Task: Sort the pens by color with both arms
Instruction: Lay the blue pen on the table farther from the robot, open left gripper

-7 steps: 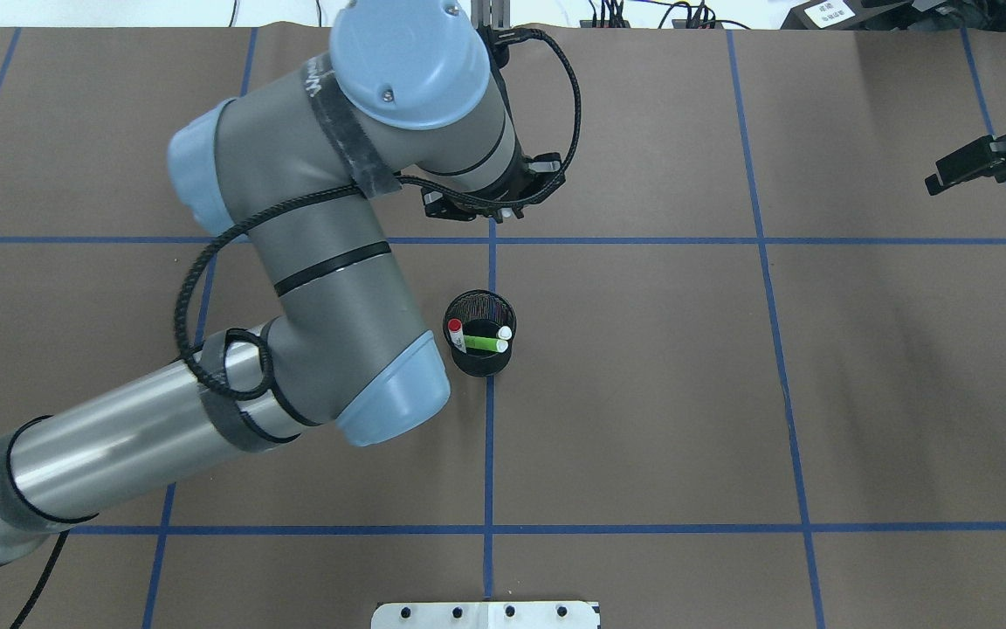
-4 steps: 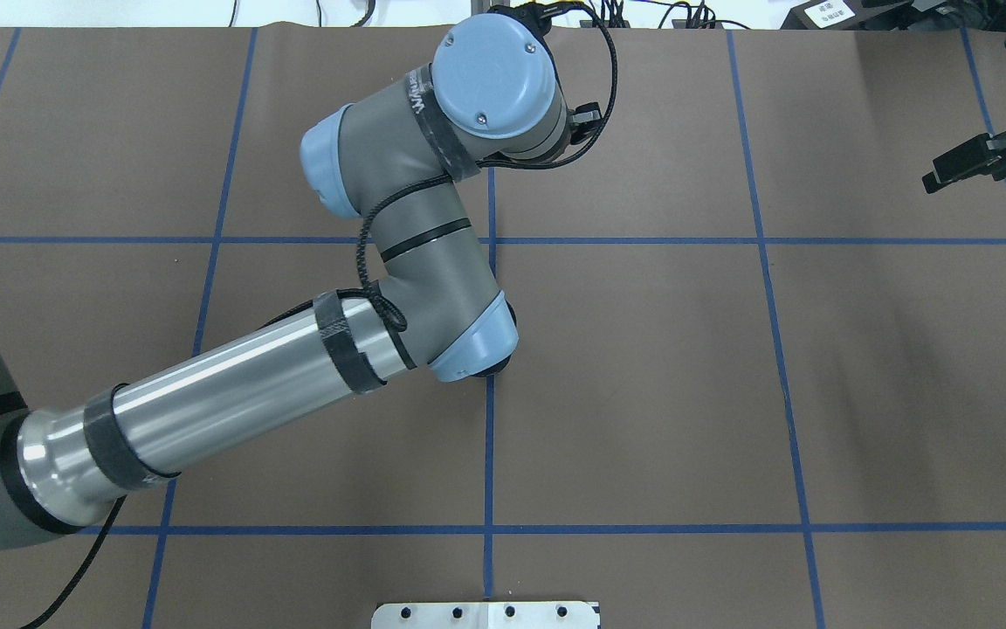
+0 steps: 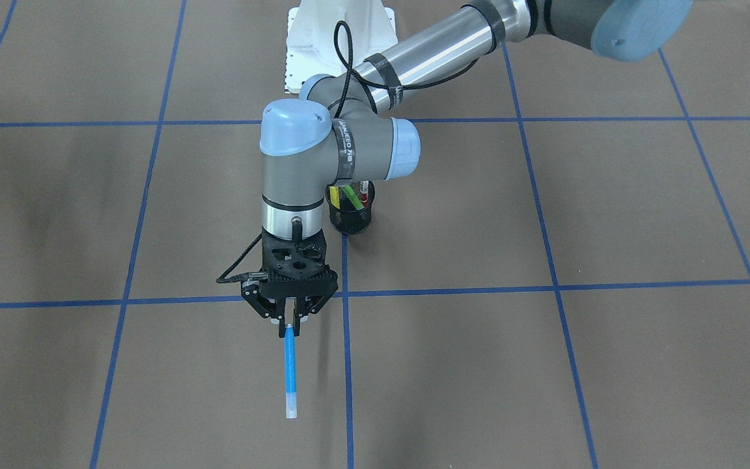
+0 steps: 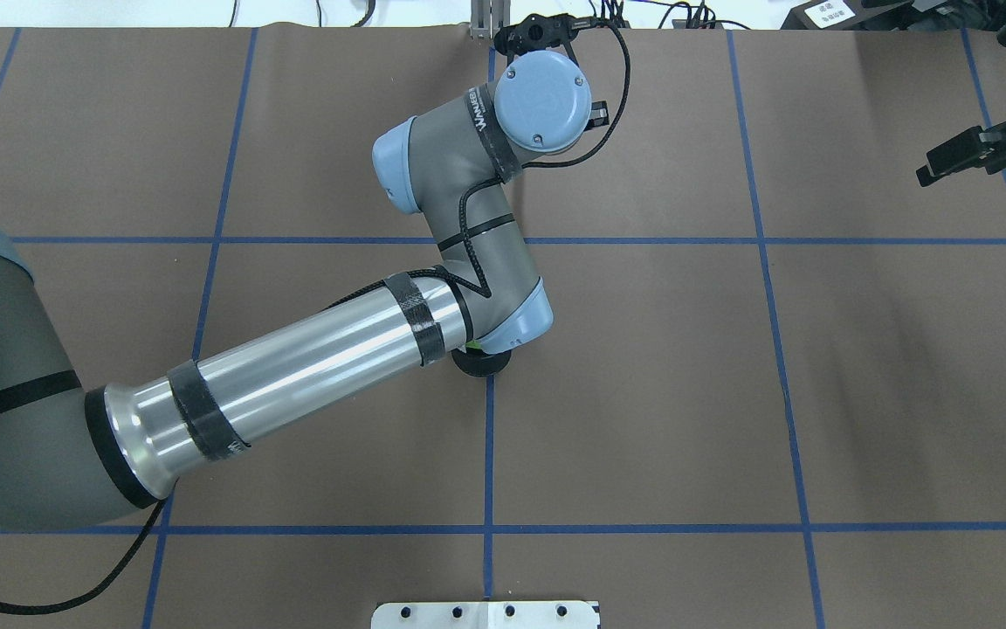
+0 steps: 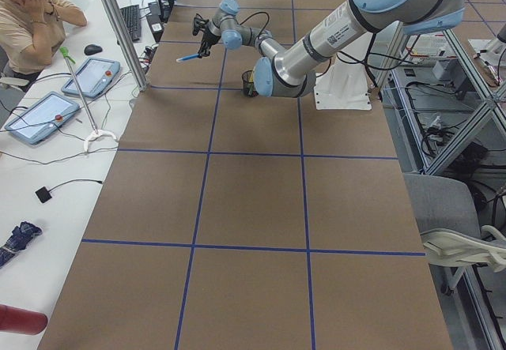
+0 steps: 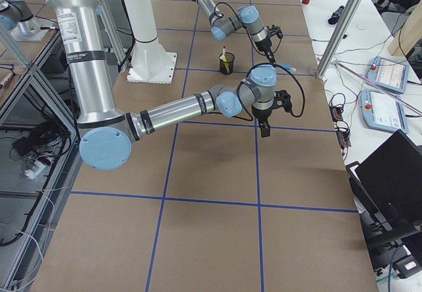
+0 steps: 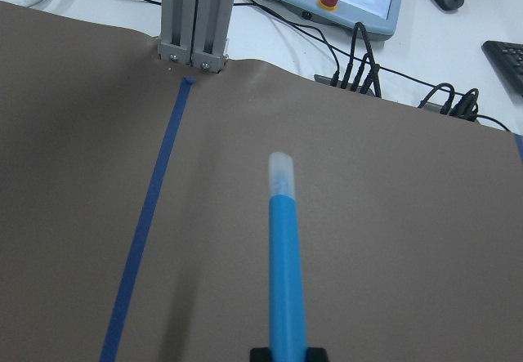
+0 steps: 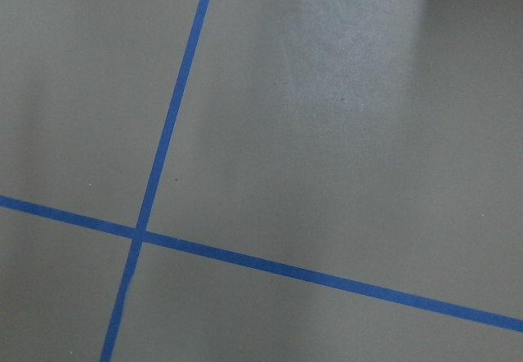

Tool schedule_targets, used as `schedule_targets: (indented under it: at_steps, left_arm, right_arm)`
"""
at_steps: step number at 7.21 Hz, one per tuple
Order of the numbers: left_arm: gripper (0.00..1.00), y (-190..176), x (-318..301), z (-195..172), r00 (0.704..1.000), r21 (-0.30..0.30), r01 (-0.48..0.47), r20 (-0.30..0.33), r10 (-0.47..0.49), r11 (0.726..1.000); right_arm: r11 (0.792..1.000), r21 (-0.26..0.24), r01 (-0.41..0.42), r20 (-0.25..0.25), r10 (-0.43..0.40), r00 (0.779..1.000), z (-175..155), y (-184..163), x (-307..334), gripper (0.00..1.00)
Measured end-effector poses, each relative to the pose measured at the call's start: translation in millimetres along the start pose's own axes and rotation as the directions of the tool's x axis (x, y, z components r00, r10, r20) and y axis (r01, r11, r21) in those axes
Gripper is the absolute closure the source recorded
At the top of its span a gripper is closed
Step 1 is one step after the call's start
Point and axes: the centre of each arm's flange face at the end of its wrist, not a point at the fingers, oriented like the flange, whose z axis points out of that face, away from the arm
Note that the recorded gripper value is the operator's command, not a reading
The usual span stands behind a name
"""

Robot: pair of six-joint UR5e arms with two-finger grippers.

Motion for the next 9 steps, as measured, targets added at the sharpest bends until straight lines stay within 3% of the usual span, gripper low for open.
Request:
schedule_targets:
  at_steps: [1, 2, 3, 4, 5, 9]
  left_arm:
    - [1.00, 12.6, -4.4, 15.2, 0.999, 0.004, -0.042, 0.013, 0.042, 0.999]
    - [0.85, 25.4, -5.9, 24.3, 0.997, 0.009, -0.070, 0.023, 0.070, 0.998]
    - [0.54, 33.4, -5.5, 27.7, 0.996, 0.009, -0.084, 0.025, 0.083, 0.996]
    - [0.14, 37.8, -4.5, 28.5, 0.996, 0.007, -0.091, 0.024, 0.091, 0.996]
    - [0.01, 40.5, -2.7, 27.6, 0.995, 0.006, -0.094, 0.019, 0.094, 0.996]
    - [0.01, 34.8, 14.3, -1.2, 0.995, 0.012, -0.087, -0.053, 0.088, 0.996]
  right_arm:
    - [1.000, 0.000, 0.000, 0.000, 0.000, 1.000, 0.3, -0.4, -0.3, 0.00]
    - [1.000, -0.001, 0.000, 0.000, 0.000, 1.000, 0.6, -0.5, -0.4, 0.00]
    - [1.000, -0.001, 0.001, 0.000, -0.001, 1.000, 0.8, -0.6, -0.5, 0.00]
    - [1.000, -0.002, 0.001, 0.000, -0.001, 1.000, 1.2, -0.5, -0.8, 0.00]
    - [1.000, -0.003, 0.001, 0.001, -0.001, 1.000, 1.8, -0.6, -1.1, 0.00]
    - [1.000, 0.006, 0.013, 0.006, -0.013, 1.000, -0.3, -11.2, -10.0, 0.00]
